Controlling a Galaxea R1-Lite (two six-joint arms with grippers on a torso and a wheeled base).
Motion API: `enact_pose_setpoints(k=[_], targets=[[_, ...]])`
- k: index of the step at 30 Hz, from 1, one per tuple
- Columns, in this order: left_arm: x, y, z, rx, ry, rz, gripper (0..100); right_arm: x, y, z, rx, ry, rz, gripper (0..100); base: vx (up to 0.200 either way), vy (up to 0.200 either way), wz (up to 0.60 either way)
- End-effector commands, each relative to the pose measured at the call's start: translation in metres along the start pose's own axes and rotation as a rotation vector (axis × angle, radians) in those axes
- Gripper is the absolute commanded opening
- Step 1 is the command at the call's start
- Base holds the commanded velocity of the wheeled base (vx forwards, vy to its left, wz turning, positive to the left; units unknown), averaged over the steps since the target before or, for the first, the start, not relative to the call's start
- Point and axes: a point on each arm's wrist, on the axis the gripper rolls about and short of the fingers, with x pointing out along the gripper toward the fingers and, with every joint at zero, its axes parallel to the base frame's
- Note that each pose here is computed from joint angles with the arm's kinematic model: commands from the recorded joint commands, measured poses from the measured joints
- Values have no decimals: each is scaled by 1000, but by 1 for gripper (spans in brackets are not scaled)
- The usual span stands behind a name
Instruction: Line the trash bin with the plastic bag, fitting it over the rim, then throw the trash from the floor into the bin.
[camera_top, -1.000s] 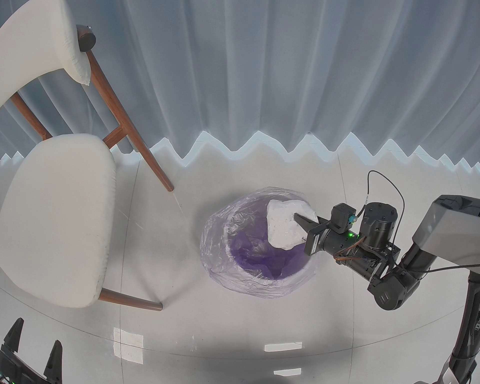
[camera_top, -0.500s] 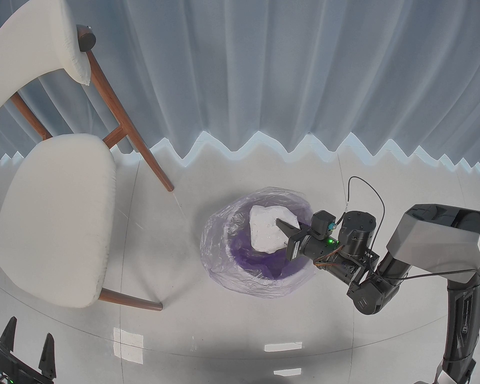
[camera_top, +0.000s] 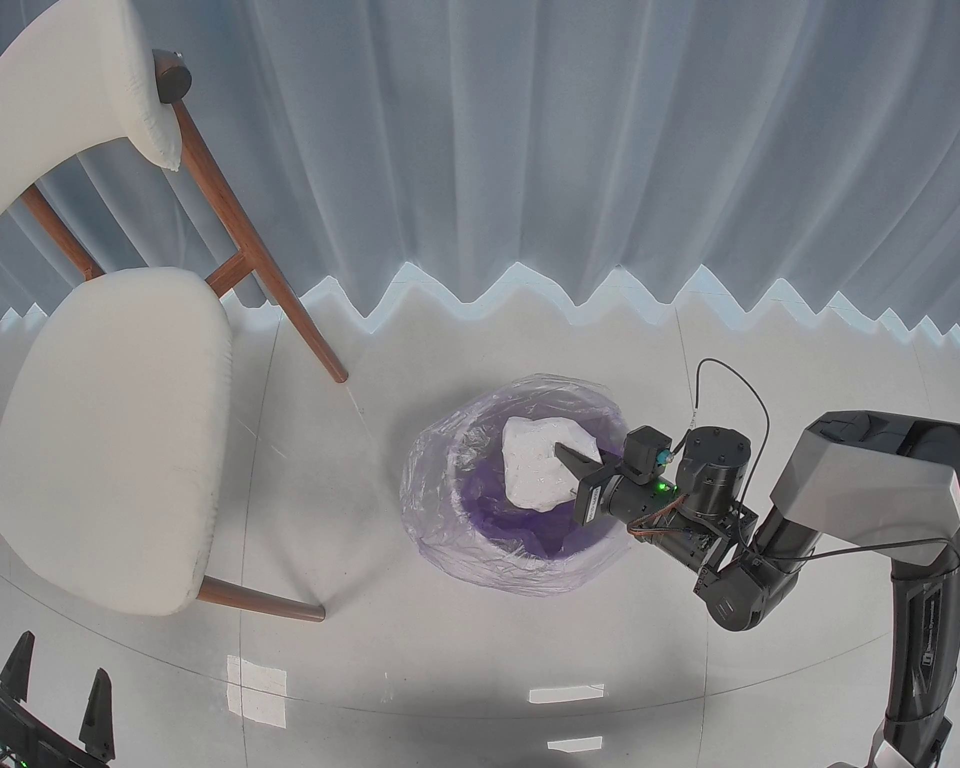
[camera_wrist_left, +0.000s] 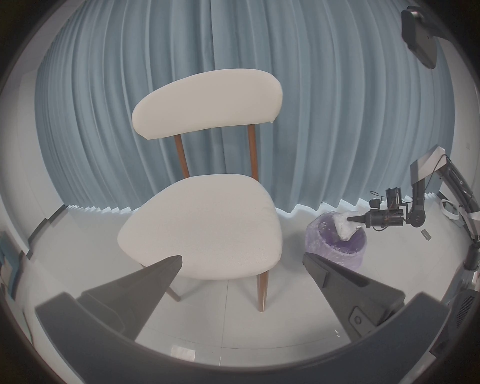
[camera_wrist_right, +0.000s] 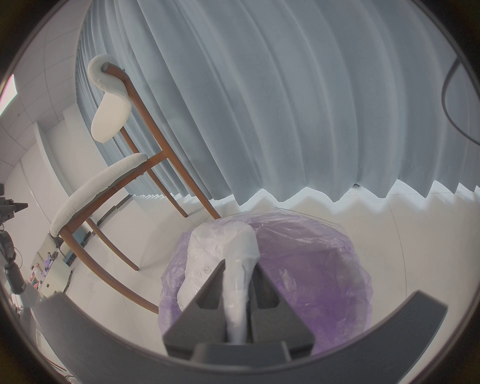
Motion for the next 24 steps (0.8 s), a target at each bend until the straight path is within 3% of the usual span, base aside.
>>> enact_pose_setpoints(k=[1, 7, 8, 18, 24], targets=[[0, 0, -5, 4, 4, 32, 100, -1, -3, 0, -1, 1, -7, 0, 0, 0, 0], [0, 0, -5, -2, 5, 32, 100, -2, -8, -1, 4, 7, -20, 0, 0, 0, 0], [0, 0, -5, -2, 3, 32, 100, -3, -8, -1, 7, 9, -21, 100, 0, 0, 0], [0, 0, -5, -5, 3, 32, 100, -28, -3, 23, 18, -35, -17, 100, 0, 0, 0], [0, 0, -5, -5, 5, 32, 100, -94, -15, 76, 7, -116, -89, 100, 0, 0, 0]])
